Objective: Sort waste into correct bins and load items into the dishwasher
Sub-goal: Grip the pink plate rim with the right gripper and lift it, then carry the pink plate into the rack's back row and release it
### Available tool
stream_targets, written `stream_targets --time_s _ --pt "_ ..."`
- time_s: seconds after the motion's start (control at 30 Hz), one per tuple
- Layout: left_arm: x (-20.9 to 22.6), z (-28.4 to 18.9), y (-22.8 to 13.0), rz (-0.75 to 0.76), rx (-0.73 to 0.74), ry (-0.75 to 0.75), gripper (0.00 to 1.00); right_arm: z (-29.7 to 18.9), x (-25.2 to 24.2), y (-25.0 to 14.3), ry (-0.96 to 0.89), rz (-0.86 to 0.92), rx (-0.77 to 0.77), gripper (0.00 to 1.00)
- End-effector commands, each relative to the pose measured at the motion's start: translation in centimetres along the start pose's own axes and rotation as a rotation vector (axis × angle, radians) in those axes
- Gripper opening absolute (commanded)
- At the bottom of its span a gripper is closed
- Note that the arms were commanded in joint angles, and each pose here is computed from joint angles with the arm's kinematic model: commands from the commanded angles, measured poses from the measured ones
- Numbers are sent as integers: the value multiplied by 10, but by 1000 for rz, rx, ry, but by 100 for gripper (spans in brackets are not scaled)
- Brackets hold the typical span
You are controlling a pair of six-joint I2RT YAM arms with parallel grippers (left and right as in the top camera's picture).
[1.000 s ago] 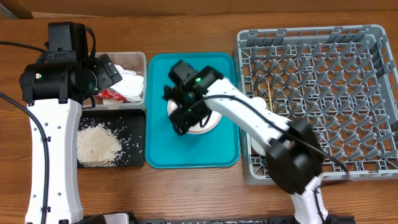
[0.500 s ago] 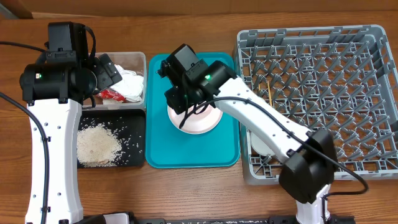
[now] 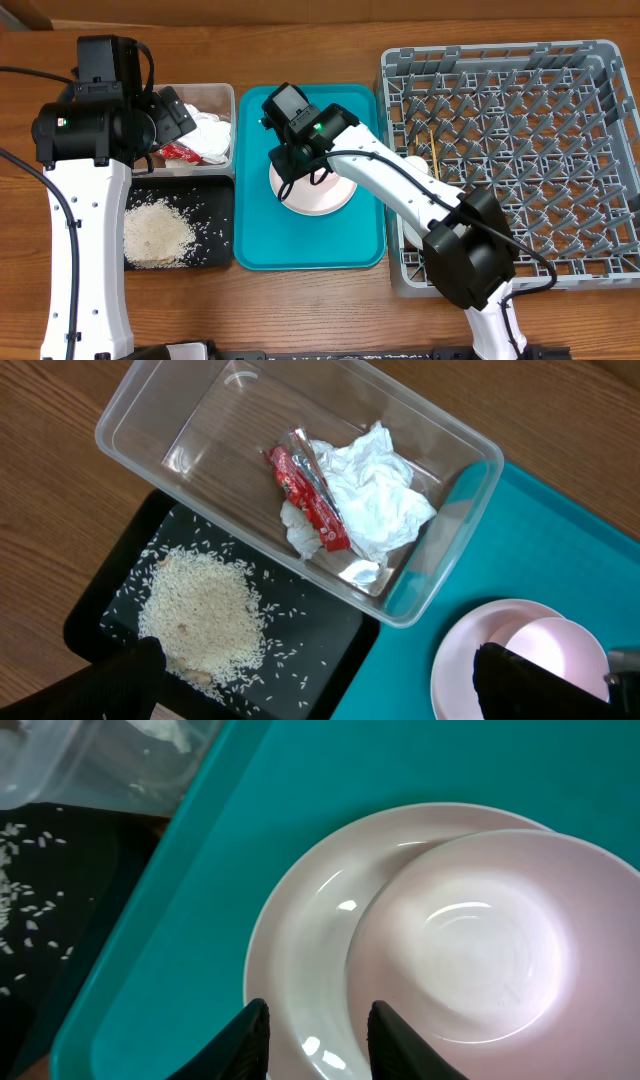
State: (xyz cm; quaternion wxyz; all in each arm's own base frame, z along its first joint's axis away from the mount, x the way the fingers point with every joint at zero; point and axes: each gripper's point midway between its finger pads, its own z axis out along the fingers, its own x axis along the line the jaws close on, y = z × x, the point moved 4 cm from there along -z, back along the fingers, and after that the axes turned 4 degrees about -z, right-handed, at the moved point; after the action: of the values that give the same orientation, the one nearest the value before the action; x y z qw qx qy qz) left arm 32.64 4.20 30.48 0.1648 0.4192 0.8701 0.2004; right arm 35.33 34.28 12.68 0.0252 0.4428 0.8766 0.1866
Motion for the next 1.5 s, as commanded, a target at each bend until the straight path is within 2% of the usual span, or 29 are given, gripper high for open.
stream_targets --time_s 0.0,0.27,0.5,0.8,1.07,1.2,1.37,1.47 --pt "-1 0 1 -2 -1 -2 100 13 -6 -3 -44 6 16 34" --pt "-1 0 1 -2 -1 -3 100 41 -10 -14 -51 10 78 34" --pt "-1 0 1 -2 -1 -2 100 45 -10 -16 -53 11 89 34" --pt "-1 0 1 -2 -1 -2 100 46 -11 -19 -59 11 101 25" --pt "-1 0 1 -2 -1 -2 100 39 -6 -16 -23 13 91 8" --pt "-1 0 1 -2 -1 -2 100 10 -4 1 -4 15 24 5" --pt "-1 0 1 -2 -1 -2 100 -90 -2 42 194 42 -173 4" --pt "-1 0 1 -2 -1 -3 100 -148 -20 55 295 68 -297 4"
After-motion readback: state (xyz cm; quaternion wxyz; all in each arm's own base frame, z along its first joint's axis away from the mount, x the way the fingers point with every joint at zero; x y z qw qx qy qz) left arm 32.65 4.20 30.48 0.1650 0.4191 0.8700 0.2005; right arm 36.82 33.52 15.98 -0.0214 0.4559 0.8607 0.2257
